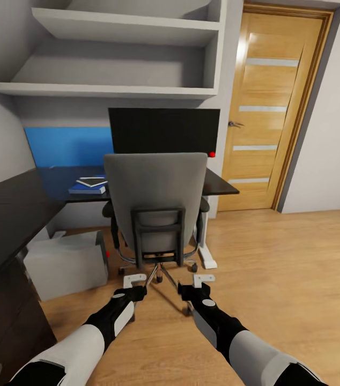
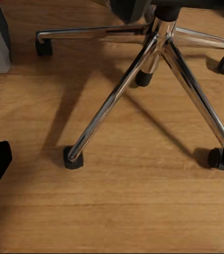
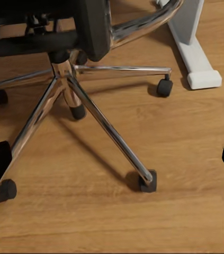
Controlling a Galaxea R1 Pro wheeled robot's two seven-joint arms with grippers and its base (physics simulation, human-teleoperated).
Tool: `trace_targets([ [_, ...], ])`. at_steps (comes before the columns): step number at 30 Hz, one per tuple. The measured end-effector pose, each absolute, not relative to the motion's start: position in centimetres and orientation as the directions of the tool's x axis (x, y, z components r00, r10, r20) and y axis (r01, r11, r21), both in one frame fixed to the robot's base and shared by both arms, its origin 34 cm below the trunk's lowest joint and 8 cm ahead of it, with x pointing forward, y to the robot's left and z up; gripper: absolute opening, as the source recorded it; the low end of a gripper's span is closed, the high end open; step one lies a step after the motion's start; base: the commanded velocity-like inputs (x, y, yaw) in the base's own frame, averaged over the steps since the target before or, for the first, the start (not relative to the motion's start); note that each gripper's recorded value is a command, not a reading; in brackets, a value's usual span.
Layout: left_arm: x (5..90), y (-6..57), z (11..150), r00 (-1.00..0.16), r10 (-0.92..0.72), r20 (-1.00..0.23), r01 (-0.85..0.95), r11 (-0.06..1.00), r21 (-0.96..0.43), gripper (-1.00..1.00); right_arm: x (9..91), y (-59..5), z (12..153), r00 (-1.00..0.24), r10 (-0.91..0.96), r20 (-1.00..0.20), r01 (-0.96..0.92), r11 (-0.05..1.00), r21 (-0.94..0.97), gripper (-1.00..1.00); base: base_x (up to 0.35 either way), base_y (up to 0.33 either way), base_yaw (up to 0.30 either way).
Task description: In the bedroom, organize the workspace by keeping the computer under the desk, ensuring the monitor is on the desk, placing the keyboard on the desk next to the monitor, placing the mouse on the desk next to the keyboard, moving the folder from the swivel chair onto the desk next to the mouse, stacking the notebook on top of the folder with the pen on top of the notebook, and positioning the swivel chair next to the desk.
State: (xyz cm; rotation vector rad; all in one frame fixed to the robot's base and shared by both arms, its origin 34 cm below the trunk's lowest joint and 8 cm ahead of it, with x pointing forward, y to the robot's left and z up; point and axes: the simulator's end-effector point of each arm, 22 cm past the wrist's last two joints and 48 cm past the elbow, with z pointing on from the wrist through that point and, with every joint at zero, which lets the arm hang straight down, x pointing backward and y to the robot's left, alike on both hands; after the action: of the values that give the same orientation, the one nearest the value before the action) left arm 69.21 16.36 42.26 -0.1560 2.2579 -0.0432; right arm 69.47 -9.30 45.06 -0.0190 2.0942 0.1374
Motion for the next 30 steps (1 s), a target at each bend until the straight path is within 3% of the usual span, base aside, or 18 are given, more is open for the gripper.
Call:
trace_targets([
  [9,69.1,17.0,43.3,-0.651,-0.132,-0.748,-0.11,0.991,-0.079,1.0,68.8,-10.5,45.1,-0.532,0.037,-0.846,-0.051,0.996,0.075,1.0,-0.11,0.0,0.0],
  [11,64.9,18.2,38.6,-0.745,-0.113,-0.657,-0.124,0.992,-0.03,1.0,66.0,-13.7,41.4,-0.551,0.03,-0.834,0.002,0.999,0.034,1.0,-0.004,0.0,0.0],
  [14,62.0,18.7,36.5,-0.797,-0.101,-0.596,-0.124,0.992,-0.002,1.0,63.7,-17.1,39.3,-0.551,0.014,-0.835,0.051,0.999,-0.017,1.0,-0.001,0.0,0.0],
  [24,49.9,21.5,30.1,-0.81,-0.125,-0.573,-0.177,0.984,0.036,1.0,53.0,-24.1,33.1,-0.662,-0.02,-0.75,0.102,0.988,-0.116,1.0,0.0,0.0,0.0],
  [30,48.0,21.9,30.3,-0.818,-0.121,-0.563,-0.176,0.984,0.043,1.0,50.0,-25.9,32.5,-0.699,-0.032,-0.714,0.105,0.984,-0.146,1.0,0.0,0.0,0.0],
])
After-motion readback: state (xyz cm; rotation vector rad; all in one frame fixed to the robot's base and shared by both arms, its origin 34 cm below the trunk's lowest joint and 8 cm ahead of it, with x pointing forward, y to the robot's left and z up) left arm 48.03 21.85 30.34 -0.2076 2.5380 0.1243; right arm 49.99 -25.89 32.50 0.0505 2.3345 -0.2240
